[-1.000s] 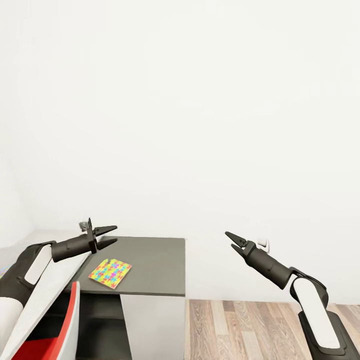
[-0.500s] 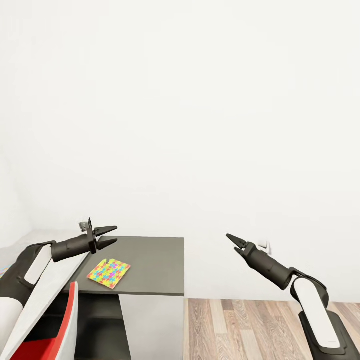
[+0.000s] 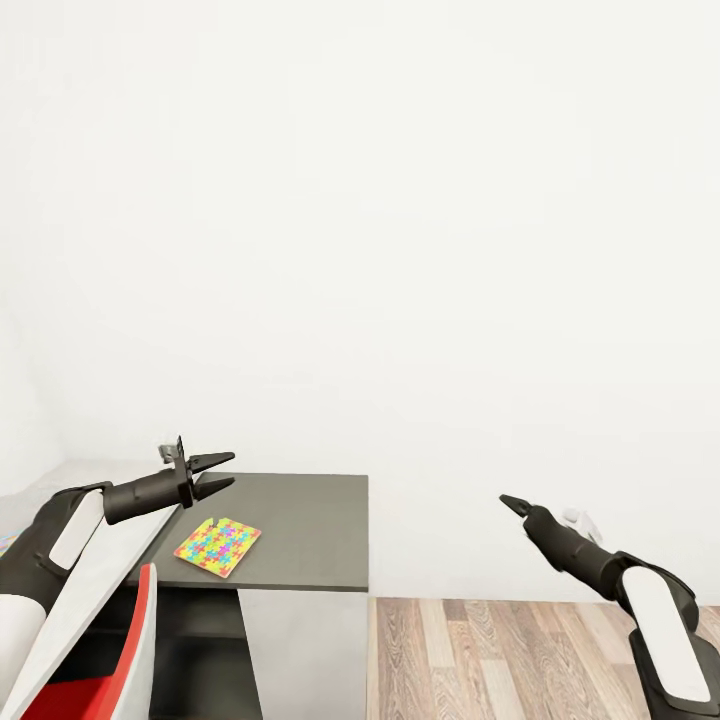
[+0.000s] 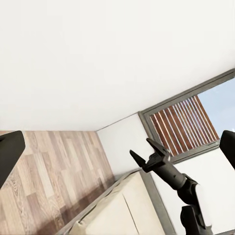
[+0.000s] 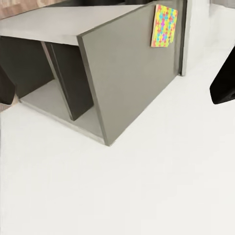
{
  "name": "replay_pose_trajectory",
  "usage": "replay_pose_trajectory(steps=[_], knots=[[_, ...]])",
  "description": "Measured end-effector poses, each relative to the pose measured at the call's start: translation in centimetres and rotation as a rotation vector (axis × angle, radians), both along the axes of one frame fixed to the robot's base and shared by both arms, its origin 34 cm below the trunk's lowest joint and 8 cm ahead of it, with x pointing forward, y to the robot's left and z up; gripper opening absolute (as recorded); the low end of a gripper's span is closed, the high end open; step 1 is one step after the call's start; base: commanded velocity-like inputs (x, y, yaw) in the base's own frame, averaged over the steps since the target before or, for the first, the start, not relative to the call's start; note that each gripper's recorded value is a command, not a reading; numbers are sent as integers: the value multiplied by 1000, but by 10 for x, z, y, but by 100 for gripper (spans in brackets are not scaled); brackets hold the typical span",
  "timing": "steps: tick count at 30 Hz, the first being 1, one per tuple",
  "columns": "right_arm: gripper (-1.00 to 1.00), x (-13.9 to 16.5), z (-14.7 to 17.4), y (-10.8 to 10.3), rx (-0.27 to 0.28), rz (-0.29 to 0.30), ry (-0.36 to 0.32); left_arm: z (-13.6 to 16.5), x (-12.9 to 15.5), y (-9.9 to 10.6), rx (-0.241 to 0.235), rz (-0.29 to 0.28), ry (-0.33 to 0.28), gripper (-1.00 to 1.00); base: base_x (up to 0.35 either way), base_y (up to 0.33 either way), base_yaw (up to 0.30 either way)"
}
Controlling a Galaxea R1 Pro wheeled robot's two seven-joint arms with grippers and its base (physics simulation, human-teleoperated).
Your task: Put all the toys in the child's room - the three board games (two on the bed and one on the table), the two jigsaw puzzles on the table, and the tennis ball on the table - inside the toy box on the table in the child's room.
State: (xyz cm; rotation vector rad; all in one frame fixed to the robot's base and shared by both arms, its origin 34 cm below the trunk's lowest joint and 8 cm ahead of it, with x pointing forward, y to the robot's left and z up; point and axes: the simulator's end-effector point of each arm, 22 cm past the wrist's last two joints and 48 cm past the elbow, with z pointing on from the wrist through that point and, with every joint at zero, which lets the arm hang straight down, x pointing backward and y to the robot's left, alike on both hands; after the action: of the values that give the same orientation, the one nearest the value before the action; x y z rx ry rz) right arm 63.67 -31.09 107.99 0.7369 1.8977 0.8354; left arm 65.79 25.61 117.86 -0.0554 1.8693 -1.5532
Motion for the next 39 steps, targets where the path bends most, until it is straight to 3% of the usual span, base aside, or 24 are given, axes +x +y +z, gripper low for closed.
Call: replay_pose_trajectory(steps=[10,26,29,35,39], knots=[[100,-2,-14,-12,19,-29,30,0,0,0,-1,0,0,100,0,0,0],[100,-2,-20,-10,21,-35,47,-2,1,-1,6,2,2,100,0,0,0],[100,-7,-59,-13,33,-46,147,-2,1,-1,6,3,3,100,0,0,0],[100,-6,-103,-20,33,-75,301,-5,2,-1,19,6,7,100,0,0,0],[100,-34,-169,-25,2,-107,511,-7,3,0,31,10,13,100,0,0,0]])
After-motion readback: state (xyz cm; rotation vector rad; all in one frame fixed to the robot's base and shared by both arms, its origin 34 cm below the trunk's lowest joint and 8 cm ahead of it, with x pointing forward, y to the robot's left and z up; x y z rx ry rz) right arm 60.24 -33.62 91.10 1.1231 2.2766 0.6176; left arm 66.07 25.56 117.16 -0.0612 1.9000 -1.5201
